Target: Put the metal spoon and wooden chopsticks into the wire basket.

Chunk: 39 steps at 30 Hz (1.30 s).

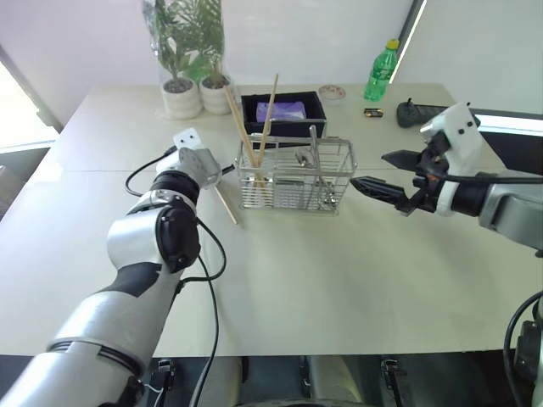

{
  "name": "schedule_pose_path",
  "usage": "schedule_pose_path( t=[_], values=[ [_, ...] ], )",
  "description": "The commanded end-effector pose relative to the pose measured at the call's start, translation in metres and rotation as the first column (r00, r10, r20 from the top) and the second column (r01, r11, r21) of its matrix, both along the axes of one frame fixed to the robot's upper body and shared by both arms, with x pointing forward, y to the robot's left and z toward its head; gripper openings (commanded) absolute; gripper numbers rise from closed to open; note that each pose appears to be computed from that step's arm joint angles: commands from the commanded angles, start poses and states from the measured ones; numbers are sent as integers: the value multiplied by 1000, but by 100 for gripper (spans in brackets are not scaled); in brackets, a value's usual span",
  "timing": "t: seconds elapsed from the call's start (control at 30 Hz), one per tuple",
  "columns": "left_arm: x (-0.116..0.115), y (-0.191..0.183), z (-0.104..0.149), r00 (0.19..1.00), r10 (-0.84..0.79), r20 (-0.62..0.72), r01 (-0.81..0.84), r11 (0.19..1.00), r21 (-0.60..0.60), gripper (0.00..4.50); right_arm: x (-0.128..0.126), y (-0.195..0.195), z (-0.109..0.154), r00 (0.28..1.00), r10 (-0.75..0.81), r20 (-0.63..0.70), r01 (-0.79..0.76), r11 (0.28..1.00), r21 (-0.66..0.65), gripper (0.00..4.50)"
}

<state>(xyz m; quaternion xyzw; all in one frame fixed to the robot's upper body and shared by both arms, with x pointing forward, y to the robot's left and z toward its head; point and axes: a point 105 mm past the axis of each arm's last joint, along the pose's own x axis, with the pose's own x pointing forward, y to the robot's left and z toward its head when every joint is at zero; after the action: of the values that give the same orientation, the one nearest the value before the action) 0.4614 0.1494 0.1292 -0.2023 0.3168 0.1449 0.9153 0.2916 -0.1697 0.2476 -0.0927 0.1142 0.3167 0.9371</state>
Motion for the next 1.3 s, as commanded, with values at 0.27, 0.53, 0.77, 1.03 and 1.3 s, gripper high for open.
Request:
schedule_pose_path(
  t=[0.27, 0.53, 0.77, 1.03, 1.3],
  values=[
    [24, 30, 119, 928, 2, 372, 2, 1000, -10, 3, 0, -2, 15, 999, 14, 50, -12, 1000, -24, 450],
    [5, 19, 277, 478, -301, 825, 131, 953, 272, 3, -1, -11, 14, 999, -2, 32, 3, 999, -43, 450],
    [-50, -35, 338, -4, -487, 873, 274, 839, 469, 3, -3, -11, 8, 1000, -4, 25, 5, 999, -33, 450],
    [-82, -76, 303, -143, -620, 771, 302, 715, 630, 3, -6, -11, 5, 999, -29, 31, 30, 999, -19, 450],
    [-77, -83, 244, -14, -618, 786, 388, 721, 574, 3, -11, -15, 1, 998, -59, 32, 60, 998, -28, 450]
  ],
)
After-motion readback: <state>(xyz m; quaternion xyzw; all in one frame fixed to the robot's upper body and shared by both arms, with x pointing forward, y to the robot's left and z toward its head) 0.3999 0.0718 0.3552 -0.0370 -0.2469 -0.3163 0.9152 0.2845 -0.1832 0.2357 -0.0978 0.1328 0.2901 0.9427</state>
